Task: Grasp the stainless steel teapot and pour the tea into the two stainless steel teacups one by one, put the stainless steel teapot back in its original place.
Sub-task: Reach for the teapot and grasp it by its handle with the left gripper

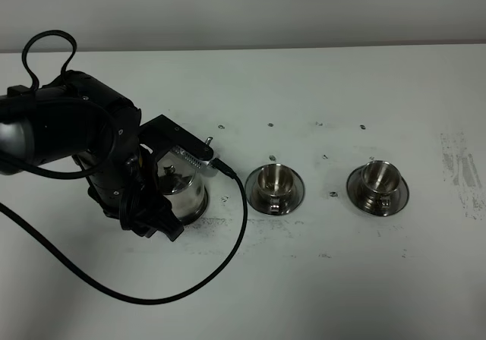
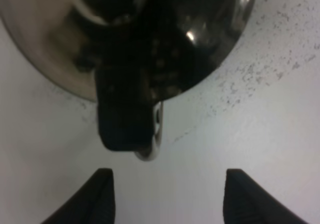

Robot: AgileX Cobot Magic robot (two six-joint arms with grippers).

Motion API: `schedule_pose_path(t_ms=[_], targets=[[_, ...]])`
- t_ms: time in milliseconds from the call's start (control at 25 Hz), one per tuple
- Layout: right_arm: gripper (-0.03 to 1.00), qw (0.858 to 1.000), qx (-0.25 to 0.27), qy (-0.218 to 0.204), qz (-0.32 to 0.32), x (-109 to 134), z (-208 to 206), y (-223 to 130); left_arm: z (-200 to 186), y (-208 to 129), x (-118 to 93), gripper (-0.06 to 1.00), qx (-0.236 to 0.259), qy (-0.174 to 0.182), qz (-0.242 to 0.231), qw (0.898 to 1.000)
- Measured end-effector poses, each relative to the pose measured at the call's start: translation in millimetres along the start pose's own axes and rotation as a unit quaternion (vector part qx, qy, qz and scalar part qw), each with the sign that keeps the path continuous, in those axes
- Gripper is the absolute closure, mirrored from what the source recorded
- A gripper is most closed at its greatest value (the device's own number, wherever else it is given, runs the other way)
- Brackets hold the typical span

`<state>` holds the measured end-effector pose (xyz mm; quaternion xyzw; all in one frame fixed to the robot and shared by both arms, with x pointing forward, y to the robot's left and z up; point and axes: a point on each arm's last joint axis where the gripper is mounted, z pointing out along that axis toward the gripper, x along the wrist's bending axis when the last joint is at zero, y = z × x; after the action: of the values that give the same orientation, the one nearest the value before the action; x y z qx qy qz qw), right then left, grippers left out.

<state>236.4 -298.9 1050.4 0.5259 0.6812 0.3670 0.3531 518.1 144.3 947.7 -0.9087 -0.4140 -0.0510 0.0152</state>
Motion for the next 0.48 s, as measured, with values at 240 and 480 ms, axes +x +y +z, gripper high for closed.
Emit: schedule_pose_path(t_ms=[240, 480], targets=[[0.45, 1.000, 0.000, 0.000, 0.000, 0.0, 0.0, 0.0, 3.8, 4.4, 0.1, 0.48, -0.017, -0.005, -0.014, 1.000], [0.45, 1.000, 0.000, 0.000, 0.000, 0.0, 0.0, 0.0, 12.9, 4.8, 4.9, 0.48, -0.006, -0.007, -0.037, 0.999]])
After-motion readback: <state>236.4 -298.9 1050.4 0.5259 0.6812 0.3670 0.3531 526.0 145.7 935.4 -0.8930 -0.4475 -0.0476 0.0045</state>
